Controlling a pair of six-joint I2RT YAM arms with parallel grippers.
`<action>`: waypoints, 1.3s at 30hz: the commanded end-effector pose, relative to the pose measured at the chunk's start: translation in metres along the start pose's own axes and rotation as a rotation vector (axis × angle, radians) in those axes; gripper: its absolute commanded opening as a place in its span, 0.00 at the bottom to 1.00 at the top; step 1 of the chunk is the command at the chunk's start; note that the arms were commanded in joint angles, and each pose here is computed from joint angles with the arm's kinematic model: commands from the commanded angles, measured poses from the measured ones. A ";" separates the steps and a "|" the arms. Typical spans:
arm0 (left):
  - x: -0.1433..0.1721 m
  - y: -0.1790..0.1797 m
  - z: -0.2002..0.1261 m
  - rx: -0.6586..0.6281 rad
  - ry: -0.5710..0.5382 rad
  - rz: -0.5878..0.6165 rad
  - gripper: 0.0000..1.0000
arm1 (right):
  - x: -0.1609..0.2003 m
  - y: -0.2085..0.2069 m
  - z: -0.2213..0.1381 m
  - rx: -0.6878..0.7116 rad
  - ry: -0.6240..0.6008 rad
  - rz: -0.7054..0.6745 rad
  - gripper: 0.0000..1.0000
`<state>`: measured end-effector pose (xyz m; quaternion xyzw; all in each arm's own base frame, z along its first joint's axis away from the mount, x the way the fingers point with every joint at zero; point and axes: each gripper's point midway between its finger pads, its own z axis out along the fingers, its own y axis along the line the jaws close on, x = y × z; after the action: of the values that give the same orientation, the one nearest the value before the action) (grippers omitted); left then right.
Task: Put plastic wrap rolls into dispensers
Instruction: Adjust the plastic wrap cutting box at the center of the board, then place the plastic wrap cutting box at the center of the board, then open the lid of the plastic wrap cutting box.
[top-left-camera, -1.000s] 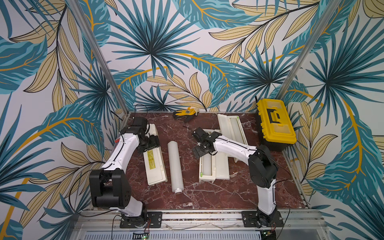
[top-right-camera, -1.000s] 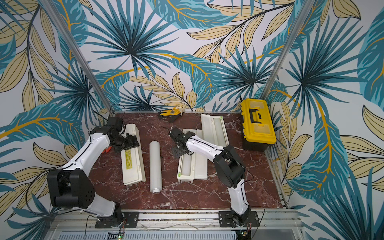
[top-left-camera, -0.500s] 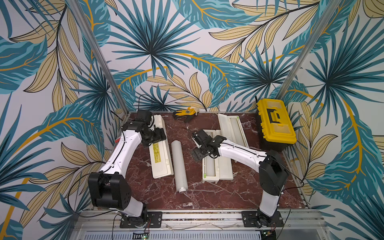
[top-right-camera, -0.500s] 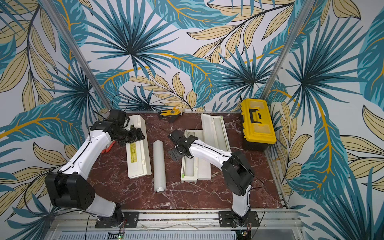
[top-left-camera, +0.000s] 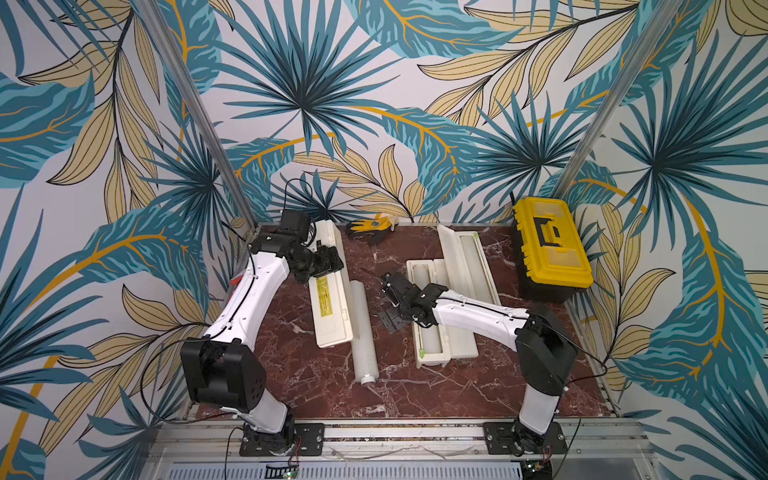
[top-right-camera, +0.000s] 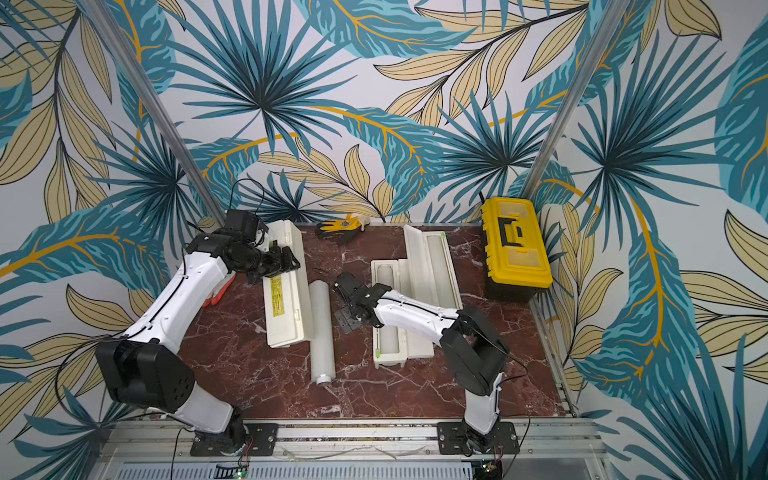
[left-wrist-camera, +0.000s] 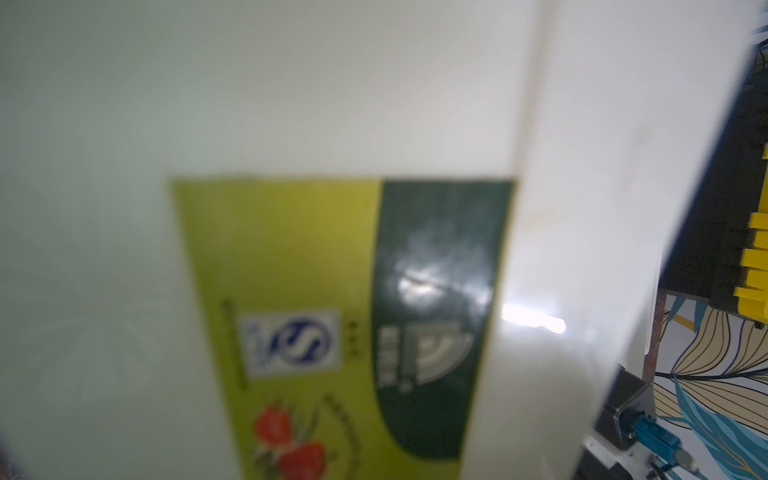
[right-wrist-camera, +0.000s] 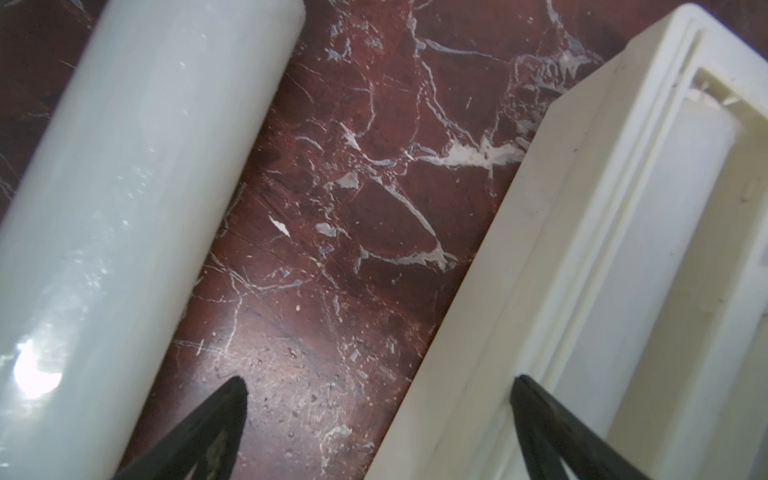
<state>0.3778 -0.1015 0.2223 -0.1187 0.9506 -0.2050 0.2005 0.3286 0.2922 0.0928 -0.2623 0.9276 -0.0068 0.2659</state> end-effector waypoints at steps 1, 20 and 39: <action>-0.013 -0.030 -0.011 0.071 -0.043 0.025 0.63 | 0.034 -0.017 -0.003 0.044 0.079 0.027 0.99; 0.019 -0.108 0.064 0.085 0.081 0.095 0.63 | -0.016 -0.101 -0.089 0.072 -0.201 0.282 0.99; 0.065 -0.072 0.148 -0.173 0.185 0.131 0.65 | 0.050 -0.217 -0.057 0.006 -0.013 0.606 0.99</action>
<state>0.3955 -0.2488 0.1187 -0.0493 0.9817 -0.1477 0.1099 0.3744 0.0755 0.1704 0.0266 0.9519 0.0478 0.3015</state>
